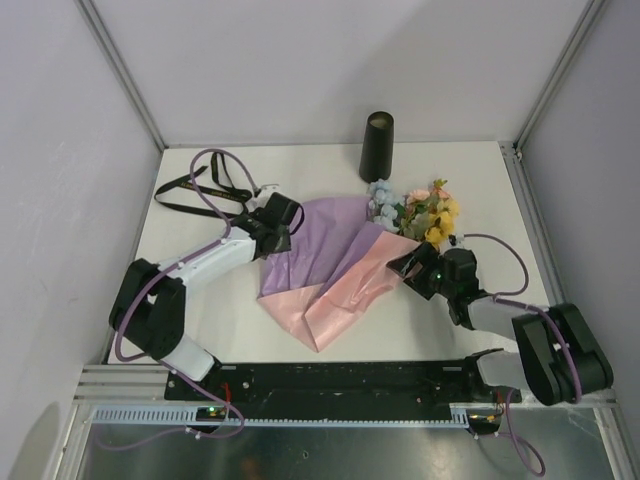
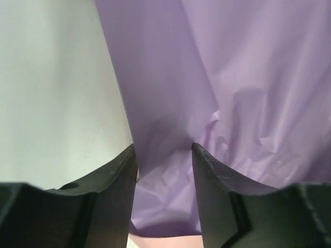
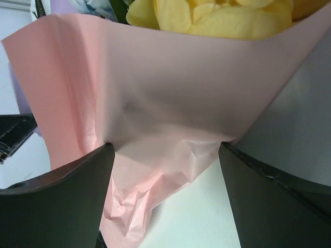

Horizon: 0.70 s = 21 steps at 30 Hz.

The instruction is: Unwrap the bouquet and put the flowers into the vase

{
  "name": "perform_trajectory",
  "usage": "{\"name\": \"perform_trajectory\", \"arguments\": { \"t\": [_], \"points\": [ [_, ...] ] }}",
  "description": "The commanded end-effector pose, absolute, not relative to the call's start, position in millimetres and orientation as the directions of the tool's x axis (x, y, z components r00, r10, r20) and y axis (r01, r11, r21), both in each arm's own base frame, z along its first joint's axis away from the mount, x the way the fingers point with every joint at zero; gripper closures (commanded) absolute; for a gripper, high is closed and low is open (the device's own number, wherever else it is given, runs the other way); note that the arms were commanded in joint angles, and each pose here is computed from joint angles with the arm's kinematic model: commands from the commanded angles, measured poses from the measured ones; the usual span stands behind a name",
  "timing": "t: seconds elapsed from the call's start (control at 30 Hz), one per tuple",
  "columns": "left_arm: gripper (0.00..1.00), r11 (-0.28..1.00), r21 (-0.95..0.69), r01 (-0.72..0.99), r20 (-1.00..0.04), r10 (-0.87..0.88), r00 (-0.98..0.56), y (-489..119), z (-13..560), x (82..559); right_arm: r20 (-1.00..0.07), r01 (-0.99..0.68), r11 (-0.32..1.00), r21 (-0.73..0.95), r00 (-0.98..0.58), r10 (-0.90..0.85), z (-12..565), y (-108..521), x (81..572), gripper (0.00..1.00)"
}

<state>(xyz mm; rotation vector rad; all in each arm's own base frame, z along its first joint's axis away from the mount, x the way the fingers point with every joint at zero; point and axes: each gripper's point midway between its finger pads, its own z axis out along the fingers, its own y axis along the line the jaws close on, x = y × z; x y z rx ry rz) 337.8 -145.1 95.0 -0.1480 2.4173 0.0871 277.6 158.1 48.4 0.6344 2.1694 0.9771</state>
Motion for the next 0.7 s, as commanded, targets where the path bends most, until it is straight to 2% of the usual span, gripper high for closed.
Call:
{"name": "perform_trajectory", "arguments": {
  "t": [0.0, 0.17, 0.33, 0.5, 0.67],
  "points": [
    [0.42, 0.952, 0.062, -0.299, -0.72, -0.165, -0.674, -109, 108, 341, -0.409, 0.085, 0.592, 0.801, -0.645, 0.645, 62, 161, 303, 0.13],
    [0.26, 0.943, 0.001, -0.332, -0.792, -0.203, -0.576, -101, 151, 345, -0.465, 0.059, 0.616, 0.786, -0.6, 0.651, 69, 148, 324, 0.17],
    [0.21, 0.969, -0.088, -0.232, -0.827, -0.2, -0.526, -121, 197, 343, -0.499, 0.002, 0.62, 0.784, -0.593, 0.632, 79, 149, 338, 0.22],
    [0.16, 0.987, -0.155, 0.035, -0.819, -0.109, -0.563, -175, 221, 337, -0.502, -0.012, 0.613, 0.79, -0.587, 0.635, 84, 152, 347, 0.24],
    [0.13, 0.926, -0.184, 0.329, -0.802, 0.052, -0.595, -248, 217, 321, -0.509, -0.003, 0.62, 0.785, -0.573, 0.642, 94, 145, 357, 0.25]
  ]
}}
